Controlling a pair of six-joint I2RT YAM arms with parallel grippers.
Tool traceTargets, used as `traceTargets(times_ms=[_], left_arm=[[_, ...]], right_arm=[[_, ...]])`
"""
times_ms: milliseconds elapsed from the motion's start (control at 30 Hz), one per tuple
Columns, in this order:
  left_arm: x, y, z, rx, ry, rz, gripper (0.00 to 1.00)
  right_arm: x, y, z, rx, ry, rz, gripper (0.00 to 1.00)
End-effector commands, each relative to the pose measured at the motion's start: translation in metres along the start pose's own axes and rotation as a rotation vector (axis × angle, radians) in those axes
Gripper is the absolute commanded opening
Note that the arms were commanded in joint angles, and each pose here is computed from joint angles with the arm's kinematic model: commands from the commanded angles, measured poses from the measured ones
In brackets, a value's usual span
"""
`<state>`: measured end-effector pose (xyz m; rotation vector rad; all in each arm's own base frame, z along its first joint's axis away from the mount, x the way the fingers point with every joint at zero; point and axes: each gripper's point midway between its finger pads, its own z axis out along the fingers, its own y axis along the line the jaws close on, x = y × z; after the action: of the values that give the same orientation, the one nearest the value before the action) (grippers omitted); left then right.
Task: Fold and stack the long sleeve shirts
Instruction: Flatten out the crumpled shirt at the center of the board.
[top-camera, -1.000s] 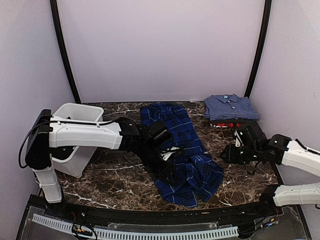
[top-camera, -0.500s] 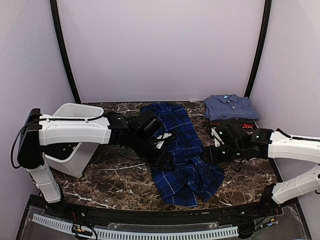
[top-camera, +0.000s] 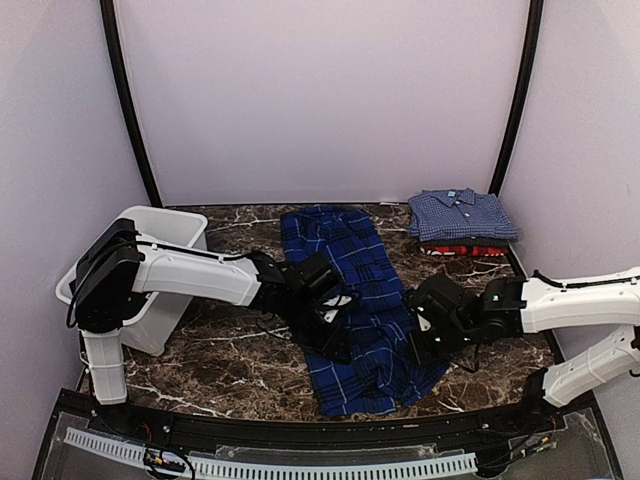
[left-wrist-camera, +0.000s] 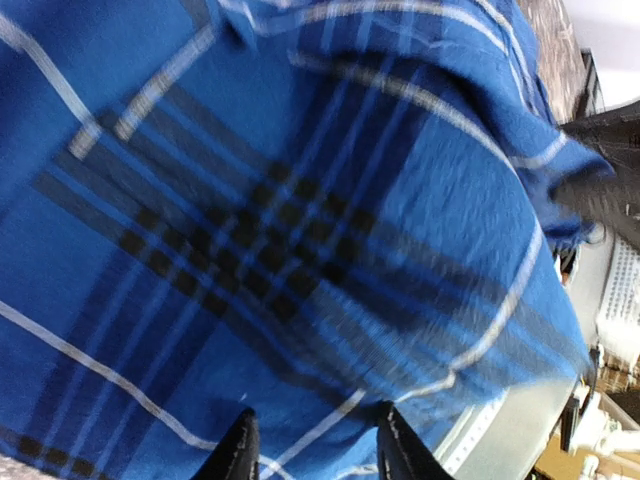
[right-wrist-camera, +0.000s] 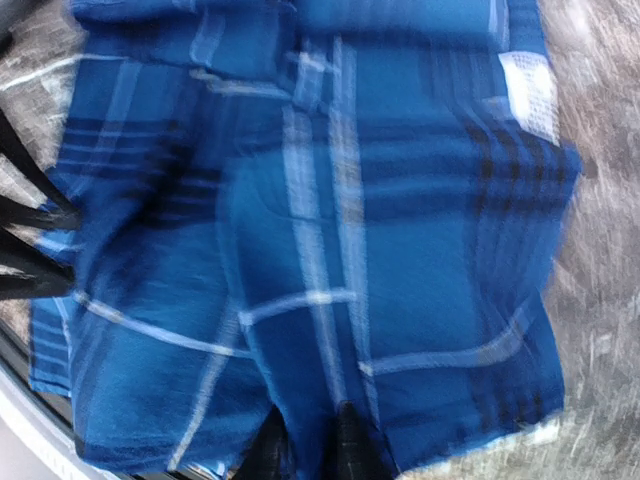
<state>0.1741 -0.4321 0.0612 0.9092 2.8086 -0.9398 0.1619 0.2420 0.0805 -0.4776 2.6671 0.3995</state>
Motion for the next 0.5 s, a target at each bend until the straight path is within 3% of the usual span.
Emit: traceTargets(times_ms=[0, 33, 167, 467], left_arm=[[0.028, -0.005, 0.005, 0.080, 0.101, 0.016, 0.35], [0.037, -0.001, 0.007, 0.080, 0.126, 0.009, 0.32], [0.065, 0.012, 0.013, 0.079, 0.210, -0.012, 0.22], [0.094, 0.033, 0.014, 0.011, 0.286, -0.042, 0.11]], right_arm=[[0.029, -0.025, -0.005, 0.109, 0.071, 0.083, 0.05], [0.033, -0.028, -0.007, 0.122, 0.078, 0.095, 0.00], [0.042, -0.040, -0.018, 0.171, 0.102, 0.130, 0.00], [0.071, -0.066, -0.025, 0.277, 0.169, 0.195, 0.00]])
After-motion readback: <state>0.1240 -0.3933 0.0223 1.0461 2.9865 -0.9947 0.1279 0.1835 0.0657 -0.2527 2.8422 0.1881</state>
